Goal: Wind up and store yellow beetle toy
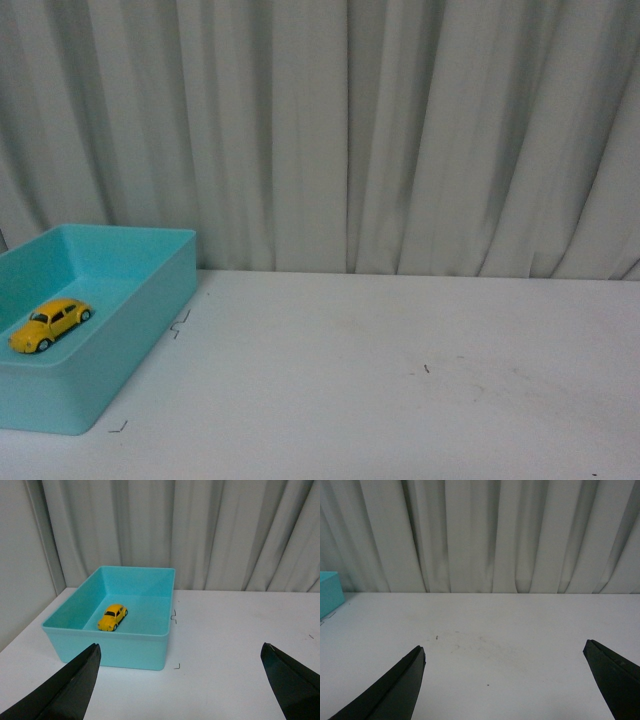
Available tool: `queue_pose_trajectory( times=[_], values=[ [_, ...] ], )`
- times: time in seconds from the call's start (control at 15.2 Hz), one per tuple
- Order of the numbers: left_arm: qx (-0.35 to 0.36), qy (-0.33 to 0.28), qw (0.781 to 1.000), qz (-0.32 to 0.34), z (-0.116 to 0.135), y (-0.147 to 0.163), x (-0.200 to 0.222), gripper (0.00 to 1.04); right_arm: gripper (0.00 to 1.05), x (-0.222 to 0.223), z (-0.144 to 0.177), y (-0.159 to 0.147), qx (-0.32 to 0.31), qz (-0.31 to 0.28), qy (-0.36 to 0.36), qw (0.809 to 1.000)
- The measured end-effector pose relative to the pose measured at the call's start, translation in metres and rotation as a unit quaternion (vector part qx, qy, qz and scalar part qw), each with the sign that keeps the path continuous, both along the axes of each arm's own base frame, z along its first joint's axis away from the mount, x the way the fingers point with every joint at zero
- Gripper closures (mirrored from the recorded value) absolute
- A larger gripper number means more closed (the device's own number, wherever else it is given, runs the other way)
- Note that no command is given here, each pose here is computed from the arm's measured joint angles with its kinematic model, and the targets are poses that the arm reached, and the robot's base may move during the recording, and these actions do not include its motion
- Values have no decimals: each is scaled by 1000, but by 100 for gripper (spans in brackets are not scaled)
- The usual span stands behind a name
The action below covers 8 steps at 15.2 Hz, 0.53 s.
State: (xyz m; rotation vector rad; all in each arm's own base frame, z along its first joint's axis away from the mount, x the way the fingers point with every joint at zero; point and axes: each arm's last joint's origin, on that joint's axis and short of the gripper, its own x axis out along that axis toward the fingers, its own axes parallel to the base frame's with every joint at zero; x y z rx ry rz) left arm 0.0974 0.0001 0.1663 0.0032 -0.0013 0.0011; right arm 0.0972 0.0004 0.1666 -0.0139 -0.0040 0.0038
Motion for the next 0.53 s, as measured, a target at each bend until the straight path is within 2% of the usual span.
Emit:
queue_pose_trajectory(
  times=[0.53],
  values=[
    [0,0,1000,0,0,0,0,7,7,0,0,0,0,0,0,1000]
  ],
)
